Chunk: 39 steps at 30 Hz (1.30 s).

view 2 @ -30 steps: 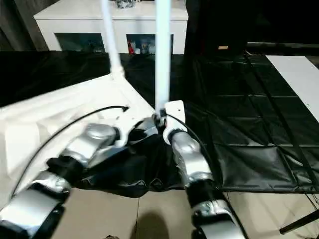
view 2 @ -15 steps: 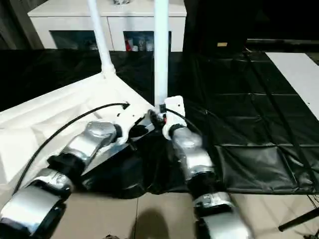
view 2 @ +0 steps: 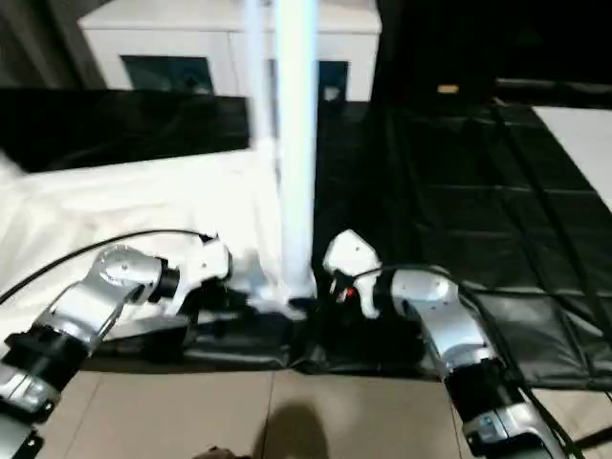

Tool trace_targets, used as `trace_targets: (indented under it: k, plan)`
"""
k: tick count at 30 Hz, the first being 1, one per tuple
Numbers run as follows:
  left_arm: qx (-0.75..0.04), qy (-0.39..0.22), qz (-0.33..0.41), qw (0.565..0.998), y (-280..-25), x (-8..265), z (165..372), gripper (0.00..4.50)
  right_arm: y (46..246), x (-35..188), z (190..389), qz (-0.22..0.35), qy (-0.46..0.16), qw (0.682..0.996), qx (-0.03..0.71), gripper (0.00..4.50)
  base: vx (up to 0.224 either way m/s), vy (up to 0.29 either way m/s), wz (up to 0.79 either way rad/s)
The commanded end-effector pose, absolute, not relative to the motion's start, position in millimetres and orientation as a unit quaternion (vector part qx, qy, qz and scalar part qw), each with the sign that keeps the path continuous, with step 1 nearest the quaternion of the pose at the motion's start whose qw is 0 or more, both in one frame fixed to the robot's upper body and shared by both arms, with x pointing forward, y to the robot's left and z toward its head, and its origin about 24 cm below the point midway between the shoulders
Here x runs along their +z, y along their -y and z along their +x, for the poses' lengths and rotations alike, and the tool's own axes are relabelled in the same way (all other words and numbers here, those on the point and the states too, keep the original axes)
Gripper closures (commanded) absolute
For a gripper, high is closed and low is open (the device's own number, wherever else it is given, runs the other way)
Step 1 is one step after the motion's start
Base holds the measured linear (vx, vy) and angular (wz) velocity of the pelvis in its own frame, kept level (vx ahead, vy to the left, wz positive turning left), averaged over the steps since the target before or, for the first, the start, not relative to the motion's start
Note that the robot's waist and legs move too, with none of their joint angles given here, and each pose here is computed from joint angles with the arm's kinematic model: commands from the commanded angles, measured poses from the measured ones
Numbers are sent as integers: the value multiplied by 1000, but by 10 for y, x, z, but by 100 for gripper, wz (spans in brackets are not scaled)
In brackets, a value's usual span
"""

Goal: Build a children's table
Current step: Rotate leg to tighten

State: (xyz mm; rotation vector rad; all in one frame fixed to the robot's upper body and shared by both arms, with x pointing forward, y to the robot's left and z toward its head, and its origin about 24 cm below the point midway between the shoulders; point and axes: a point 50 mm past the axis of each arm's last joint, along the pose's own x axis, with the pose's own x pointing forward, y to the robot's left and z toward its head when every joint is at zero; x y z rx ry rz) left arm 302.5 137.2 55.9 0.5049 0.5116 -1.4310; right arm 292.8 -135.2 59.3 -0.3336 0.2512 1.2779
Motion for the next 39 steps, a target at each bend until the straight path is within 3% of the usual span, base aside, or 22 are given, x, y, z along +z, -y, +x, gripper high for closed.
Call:
trace_targets:
  k: [1, 5, 11, 12, 18, 29, 32, 33, 34, 39]
  plan:
    - [-671, -242, 235, 660, -1330, 546, 2956, 450, 1392, 710, 2943, -156, -98, 782, 595, 118, 0, 0, 0]
    - [-665, -237, 245, 664, -1357, 578, 2981, 450, 1359, 712, 2887, -161, -102, 755, 627, 118, 0, 0, 0]
    - [-663, -235, 248, 666, -1347, 592, 2992, 450, 1343, 674, 2873, -171, -112, 742, 639, 118, 0, 0, 0]
    - [-663, -235, 248, 666, -1348, 595, 2988, 450, 1344, 669, 2871, -173, -114, 740, 640, 153, 0, 0, 0]
    - [-661, -236, 249, 667, -1354, 592, 2988, 450, 1345, 663, 2881, -178, -118, 736, 643, 196, 0, 0, 0]
    - [-659, -241, 252, 667, -1376, 577, 2984, 450, 1348, 598, 2856, -185, -127, 729, 647, 216, 0, 0, 0]
    - [-646, -240, 249, 680, -1368, 555, 3006, 450, 1326, 568, 2888, -170, -123, 755, 621, 217, 0, 0, 0]
    - [-609, -231, 246, 718, -1329, 528, 3094, 450, 1286, 535, 2982, -146, -120, 804, 564, 217, 0, 0, 0]
    - [-609, -231, 246, 718, -1329, 528, 3094, 450, 1286, 535, 2982, -146, -120, 804, 564, 218, 0, 0, 0]
    - [-523, -216, 217, 796, -1175, 525, 3309, 450, 1150, 475, 3165, -79, -124, 890, 431, 222, 0, 0, 0]
